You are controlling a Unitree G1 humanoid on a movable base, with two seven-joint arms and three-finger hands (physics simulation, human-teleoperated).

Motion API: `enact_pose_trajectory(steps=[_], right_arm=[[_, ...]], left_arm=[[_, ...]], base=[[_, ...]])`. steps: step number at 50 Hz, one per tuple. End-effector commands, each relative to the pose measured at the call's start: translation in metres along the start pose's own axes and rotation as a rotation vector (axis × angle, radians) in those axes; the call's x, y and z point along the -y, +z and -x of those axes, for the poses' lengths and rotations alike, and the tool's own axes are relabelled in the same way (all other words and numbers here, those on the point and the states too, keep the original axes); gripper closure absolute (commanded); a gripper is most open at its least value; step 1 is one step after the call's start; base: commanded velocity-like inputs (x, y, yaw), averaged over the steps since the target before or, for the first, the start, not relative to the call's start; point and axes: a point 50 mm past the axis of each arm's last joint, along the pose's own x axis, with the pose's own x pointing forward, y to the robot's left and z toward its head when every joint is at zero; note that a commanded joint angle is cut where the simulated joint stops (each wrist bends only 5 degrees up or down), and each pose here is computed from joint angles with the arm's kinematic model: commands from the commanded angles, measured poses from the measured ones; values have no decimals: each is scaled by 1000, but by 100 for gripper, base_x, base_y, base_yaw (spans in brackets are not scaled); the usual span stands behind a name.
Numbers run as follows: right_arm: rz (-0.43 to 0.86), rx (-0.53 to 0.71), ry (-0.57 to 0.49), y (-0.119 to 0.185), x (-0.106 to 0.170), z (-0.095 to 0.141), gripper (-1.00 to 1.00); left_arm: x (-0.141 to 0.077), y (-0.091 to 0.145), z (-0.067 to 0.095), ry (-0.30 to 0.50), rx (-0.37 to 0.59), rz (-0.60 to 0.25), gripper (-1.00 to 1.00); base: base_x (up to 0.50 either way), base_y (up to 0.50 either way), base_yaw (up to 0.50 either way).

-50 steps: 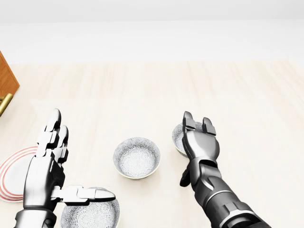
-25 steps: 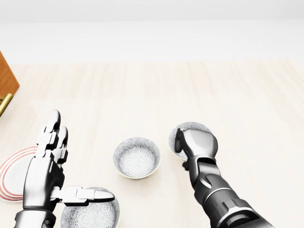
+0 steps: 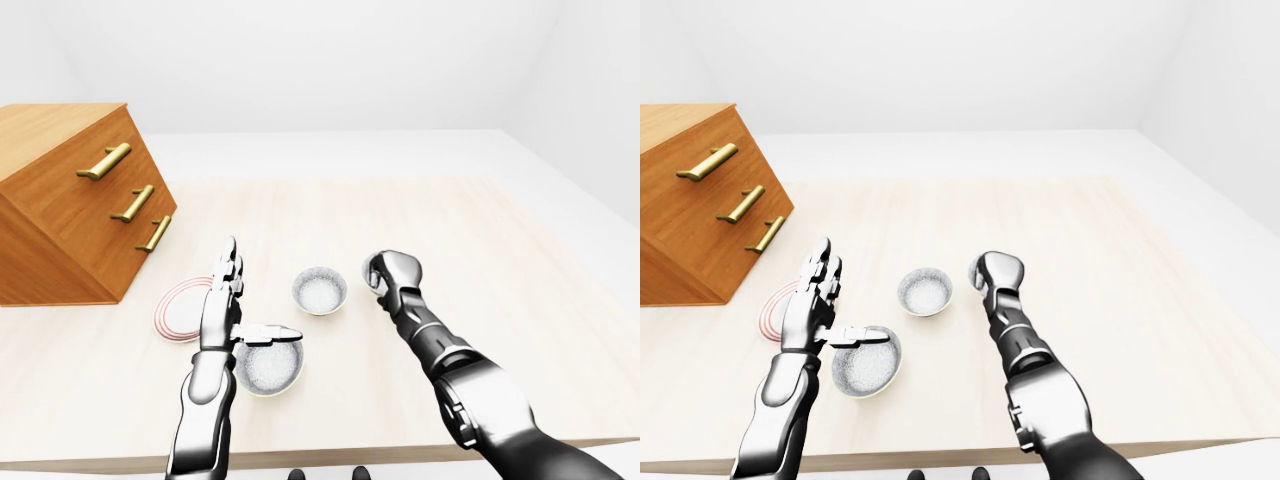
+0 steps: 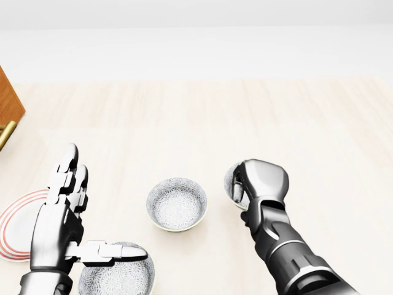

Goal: Stack the bowl at the front on the bowl in the middle.

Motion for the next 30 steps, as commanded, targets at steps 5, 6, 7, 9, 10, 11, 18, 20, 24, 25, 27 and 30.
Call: enact_pose_trajectory(steps=[5,6,7,9,10,11,18,20,24,25,27,30], right_arm=[[22,121,-202,22,31,-6,100],[18,128,-212,23,32,-5,100],[13,133,-222,24,33,-4,100],[2,159,-257,28,35,0,100],[0,172,-274,30,36,2,100],[-2,180,-286,31,37,4,100],[-10,286,-316,48,37,32,100],[-10,319,-305,55,38,44,100],[7,362,-300,64,40,62,100],[8,367,-300,65,41,64,100],[13,385,-304,70,45,73,100],[14,402,-305,75,50,81,100]], left_arm=[[0,-2,-1,4,-3,-3,-100],[0,-2,-1,3,-3,-3,-100],[0,-2,-1,3,-3,-4,-100],[0,-3,-1,3,-2,-5,-100],[0,-3,-1,3,-2,-5,-100],[0,-3,-1,3,-2,-6,-100],[0,-2,0,3,2,-8,-100],[0,-2,0,3,2,-8,-100],[0,-2,0,4,1,-7,-100],[0,-1,0,4,2,-7,-100],[0,-1,1,4,4,-8,-100],[-1,-1,0,5,4,-8,-100]], base=[[0,0,0],[0,0,0],[0,0,0],[0,0,0],[0,0,0],[0,0,0],[0,0,0],[0,0,0],[0,0,0],[0,0,0],[0,0,0],[0,0,0]])
